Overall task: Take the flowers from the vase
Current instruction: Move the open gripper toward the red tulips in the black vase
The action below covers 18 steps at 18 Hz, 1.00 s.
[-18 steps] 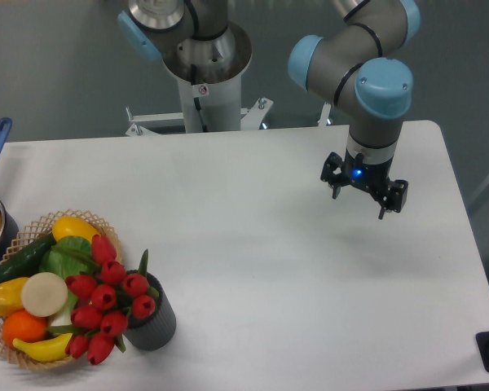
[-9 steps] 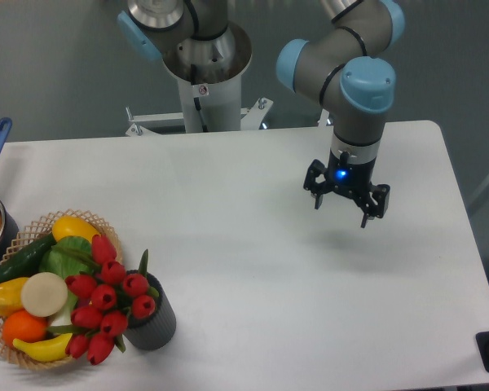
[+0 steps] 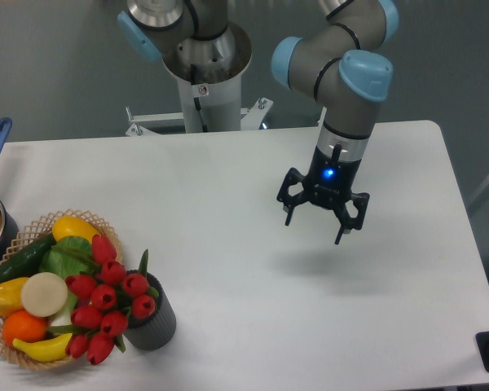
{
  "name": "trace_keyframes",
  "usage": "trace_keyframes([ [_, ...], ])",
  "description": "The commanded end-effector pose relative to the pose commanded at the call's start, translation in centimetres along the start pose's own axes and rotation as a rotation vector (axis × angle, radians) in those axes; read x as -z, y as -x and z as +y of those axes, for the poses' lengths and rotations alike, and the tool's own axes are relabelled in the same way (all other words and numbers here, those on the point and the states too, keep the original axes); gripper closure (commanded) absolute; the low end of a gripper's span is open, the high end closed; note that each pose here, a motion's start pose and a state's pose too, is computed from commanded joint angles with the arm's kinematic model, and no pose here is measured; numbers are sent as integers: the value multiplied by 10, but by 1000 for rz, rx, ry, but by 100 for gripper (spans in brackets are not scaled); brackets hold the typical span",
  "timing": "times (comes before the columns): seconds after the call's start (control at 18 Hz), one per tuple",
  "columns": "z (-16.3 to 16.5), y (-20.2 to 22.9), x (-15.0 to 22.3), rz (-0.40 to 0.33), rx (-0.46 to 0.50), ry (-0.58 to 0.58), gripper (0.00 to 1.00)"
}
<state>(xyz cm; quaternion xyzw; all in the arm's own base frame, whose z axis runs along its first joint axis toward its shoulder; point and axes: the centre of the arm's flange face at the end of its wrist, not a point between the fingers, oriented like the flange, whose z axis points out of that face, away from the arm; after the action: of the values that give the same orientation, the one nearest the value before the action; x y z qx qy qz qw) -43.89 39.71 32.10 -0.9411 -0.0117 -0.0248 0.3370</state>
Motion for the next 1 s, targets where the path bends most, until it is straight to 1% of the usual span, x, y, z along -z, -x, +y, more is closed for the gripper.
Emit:
trace_keyframes([
  [0.06,-8,-2,-5,25,-13,-44,0],
  [0.11,-14,-5,-12,68,-17,-104,0],
  [0.22,-21,-11,-18,158,-2,-229,0],
  [0.33,-24,-18,-19,215,14,-308,0],
  [0.5,-36,-37,-27,272,-5,-354,0],
  [0.56,-46,-50,-34,297,-29,-359,0],
  [0.67,-61,-67,-44,323,-69,-357,0],
  [0.83,-78,-74,-61,340,-162,-373,0],
  [0.89,-83,-76,-65,357,-186,-399,0],
  [1.0,-88,-86,-77,416,-204,-457,0],
])
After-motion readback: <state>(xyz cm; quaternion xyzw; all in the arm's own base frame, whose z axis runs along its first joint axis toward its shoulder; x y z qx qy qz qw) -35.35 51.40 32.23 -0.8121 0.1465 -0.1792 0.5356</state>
